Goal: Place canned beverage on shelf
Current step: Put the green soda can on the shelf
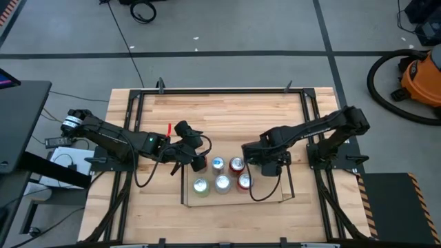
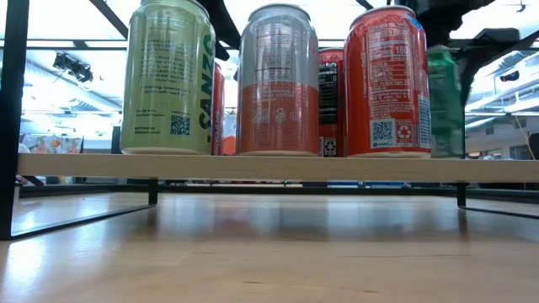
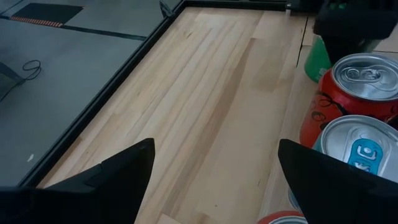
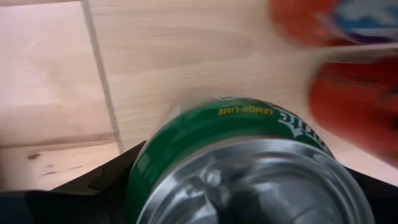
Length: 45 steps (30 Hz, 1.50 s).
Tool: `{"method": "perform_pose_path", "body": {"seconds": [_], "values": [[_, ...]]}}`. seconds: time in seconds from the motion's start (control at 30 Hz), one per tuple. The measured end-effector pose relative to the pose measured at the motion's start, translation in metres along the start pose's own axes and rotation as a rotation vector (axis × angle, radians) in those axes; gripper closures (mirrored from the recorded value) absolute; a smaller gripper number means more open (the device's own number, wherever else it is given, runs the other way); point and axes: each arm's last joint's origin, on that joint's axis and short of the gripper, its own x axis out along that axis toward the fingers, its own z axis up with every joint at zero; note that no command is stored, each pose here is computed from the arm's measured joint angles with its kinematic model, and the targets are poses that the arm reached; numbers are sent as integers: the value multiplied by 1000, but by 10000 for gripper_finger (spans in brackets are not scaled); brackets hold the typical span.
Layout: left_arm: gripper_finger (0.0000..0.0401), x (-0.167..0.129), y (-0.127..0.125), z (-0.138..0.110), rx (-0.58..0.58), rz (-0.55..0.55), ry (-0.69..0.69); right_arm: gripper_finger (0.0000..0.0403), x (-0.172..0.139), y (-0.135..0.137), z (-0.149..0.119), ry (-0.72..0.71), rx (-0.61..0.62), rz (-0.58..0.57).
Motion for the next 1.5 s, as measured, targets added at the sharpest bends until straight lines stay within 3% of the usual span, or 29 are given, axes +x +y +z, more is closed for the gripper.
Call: {"method": "perform_pose_path", "body": {"seconds": [0.3, 0.53, 0.83, 1.5], "values": [[49, 0, 0, 0, 0, 0, 0, 70, 4, 2, 10, 30, -38, 11], [49, 0, 0, 0, 0, 0, 0, 62, 4, 2, 15, -68, -31, 29], [49, 0, 0, 0, -1, 0, 0, 53, 4, -1, 16, -89, 16, 6], [49, 0, 0, 0, -1, 0, 1, 52, -12, -7, 18, 15, 108, -47]]}}
